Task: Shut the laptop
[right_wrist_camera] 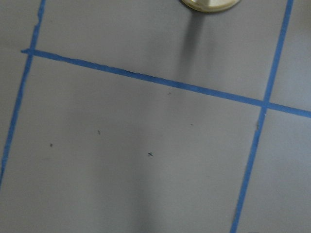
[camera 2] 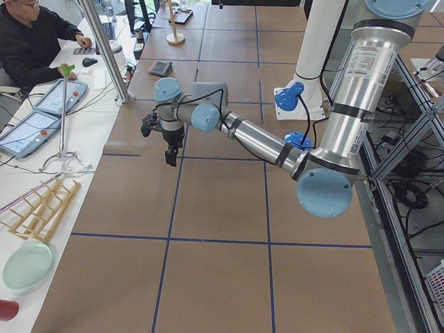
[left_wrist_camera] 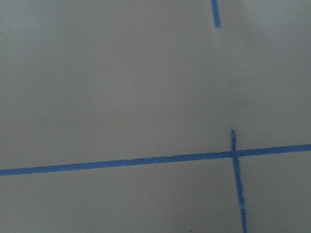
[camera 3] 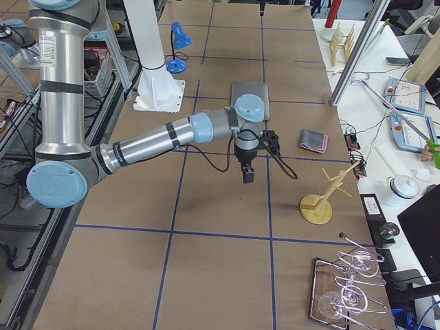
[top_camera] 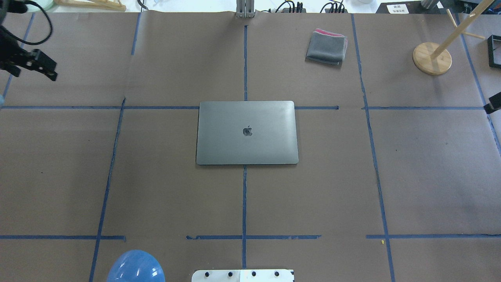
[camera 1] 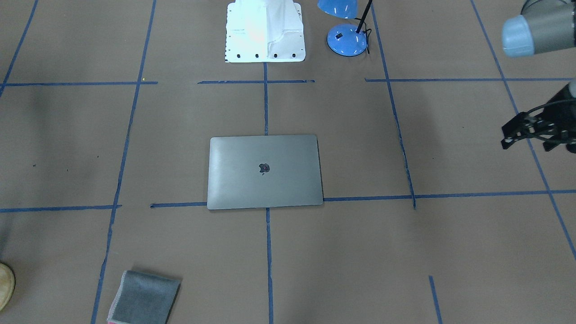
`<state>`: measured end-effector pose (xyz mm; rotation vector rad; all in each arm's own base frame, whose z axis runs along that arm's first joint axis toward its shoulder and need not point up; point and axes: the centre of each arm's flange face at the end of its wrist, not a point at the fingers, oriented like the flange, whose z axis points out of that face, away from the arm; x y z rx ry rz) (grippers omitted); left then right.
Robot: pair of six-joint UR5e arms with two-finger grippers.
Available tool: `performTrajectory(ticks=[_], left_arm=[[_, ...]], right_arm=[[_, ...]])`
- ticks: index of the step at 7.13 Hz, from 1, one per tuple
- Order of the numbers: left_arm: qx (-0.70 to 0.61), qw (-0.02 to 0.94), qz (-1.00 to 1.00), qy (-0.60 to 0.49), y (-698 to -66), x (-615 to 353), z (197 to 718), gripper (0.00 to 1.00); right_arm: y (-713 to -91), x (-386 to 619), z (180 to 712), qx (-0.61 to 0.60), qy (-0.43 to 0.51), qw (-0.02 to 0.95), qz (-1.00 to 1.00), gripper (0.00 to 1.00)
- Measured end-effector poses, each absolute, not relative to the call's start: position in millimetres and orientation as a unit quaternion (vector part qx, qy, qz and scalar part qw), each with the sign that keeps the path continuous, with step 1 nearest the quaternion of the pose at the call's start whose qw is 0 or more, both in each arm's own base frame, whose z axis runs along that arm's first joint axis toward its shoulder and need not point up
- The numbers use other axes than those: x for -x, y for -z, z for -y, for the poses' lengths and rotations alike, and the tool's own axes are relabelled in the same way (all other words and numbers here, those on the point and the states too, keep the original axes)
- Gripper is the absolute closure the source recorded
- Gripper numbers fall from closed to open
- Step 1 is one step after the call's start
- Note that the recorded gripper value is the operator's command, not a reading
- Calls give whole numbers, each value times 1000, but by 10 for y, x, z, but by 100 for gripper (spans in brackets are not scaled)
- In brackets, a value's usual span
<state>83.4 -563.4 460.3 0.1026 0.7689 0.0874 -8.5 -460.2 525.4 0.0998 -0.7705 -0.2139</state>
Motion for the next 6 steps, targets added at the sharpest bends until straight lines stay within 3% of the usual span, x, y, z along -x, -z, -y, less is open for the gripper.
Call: performTrajectory(ticks=[3,6], left_arm=[[-22,928,-370,-41,-5722,108,5376,0],[-2,929,-369,-42,-6253,401,5174,0]], right_arm=[[-5771,-361,4609,-41,96,916,386,1],[-6070,-434,4562,-16,78,918,389,1]])
